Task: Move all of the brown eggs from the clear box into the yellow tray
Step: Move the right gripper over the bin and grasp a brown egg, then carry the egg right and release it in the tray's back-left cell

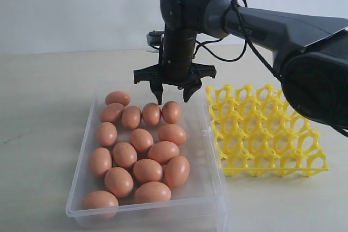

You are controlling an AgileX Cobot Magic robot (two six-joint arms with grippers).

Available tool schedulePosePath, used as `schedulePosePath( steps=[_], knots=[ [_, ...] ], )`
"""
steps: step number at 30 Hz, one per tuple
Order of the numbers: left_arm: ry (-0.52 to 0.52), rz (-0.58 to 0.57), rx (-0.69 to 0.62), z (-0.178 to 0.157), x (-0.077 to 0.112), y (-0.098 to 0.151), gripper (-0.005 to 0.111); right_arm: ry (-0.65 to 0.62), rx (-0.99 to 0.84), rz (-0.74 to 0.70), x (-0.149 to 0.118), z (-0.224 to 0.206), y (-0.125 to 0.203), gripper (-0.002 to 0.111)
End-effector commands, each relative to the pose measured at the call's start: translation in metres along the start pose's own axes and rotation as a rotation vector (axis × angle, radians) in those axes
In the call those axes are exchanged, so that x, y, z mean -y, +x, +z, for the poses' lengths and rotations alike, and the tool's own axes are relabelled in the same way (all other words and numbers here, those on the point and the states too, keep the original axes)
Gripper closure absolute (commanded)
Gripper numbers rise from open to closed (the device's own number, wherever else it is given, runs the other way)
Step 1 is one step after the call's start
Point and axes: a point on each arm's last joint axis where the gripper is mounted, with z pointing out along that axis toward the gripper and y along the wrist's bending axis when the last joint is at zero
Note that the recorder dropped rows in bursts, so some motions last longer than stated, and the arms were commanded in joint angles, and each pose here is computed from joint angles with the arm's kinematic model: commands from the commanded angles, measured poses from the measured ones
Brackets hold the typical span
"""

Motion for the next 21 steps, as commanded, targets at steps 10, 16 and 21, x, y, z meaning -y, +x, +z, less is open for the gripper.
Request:
schedulePosePath(
  steps=[10,16,21],
  knots=[
    [0.0,-0.004,0.017,-0.001,0.0,-0.002,0.107,-0.077,-0.086,0.059,-0.004,0.025,0.004,0.049],
    [0.0,-0.004,0.017,-0.001,0.0,-0.002,0.107,-0.051,-0.076,0.048,-0.002,0.026,0.003,0.085],
    [0.0,-0.004,0.017,-0.001,0.0,-0.002,0.107,-0.043,-0.03,-0.028,-0.001,0.007,0.0,0.108]
  ],
)
